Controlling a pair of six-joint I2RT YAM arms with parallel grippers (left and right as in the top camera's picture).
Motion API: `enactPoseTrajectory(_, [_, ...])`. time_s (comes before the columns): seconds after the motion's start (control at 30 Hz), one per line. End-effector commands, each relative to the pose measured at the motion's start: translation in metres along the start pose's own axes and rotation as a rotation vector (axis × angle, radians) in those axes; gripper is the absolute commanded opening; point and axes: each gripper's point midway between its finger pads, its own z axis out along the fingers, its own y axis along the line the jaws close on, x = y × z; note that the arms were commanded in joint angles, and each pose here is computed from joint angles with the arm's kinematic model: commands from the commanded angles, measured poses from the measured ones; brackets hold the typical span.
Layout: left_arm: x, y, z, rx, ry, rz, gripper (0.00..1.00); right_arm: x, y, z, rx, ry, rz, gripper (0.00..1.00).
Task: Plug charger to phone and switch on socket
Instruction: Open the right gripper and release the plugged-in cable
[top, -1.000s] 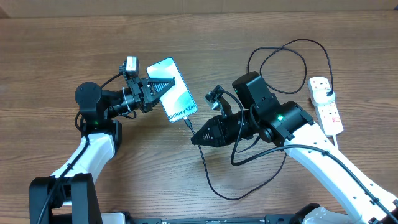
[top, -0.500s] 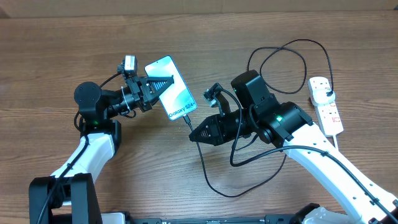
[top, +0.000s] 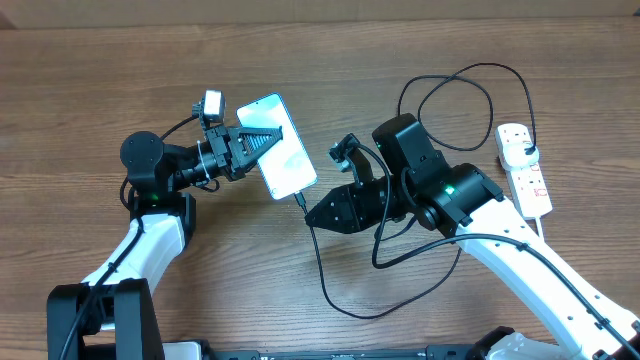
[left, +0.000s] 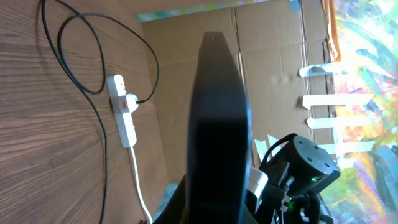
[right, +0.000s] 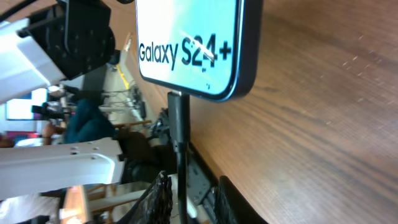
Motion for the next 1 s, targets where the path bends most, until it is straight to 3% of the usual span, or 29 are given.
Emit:
enactPoseTrajectory(0.0, [-0.005,-0.01,0.003,0.009,-0.011,0.089,0.04,-0.012,-0.008,-0.003,0.068,-0.042,-0.099,0.25])
enactPoseTrajectory(0.2, [-0.009,-0.009,0.002,0.006,-0.037,0.094,0.04,-0.023,-0.02,-0.009,0.165,-0.1,-0.137,0.3])
enactPoseTrajectory(0.47, [-0.011,0.003,0.002,-0.027,-0.053,0.053,0.04,-0.018,0.012,-0.018,0.184,-0.155,-0.244,0.43])
enactPoseTrajectory(0.8, [-0.009,0.003,0.002,-0.026,-0.041,0.048,0.05,-0.025,-0.024,0.001,0.584,-0.233,-0.28,0.38])
enactPoseTrajectory(0.97, [-0.008,0.003,0.002,-0.025,-0.037,0.048,0.04,-0.033,-0.03,-0.002,0.641,-0.274,-0.284,0.37])
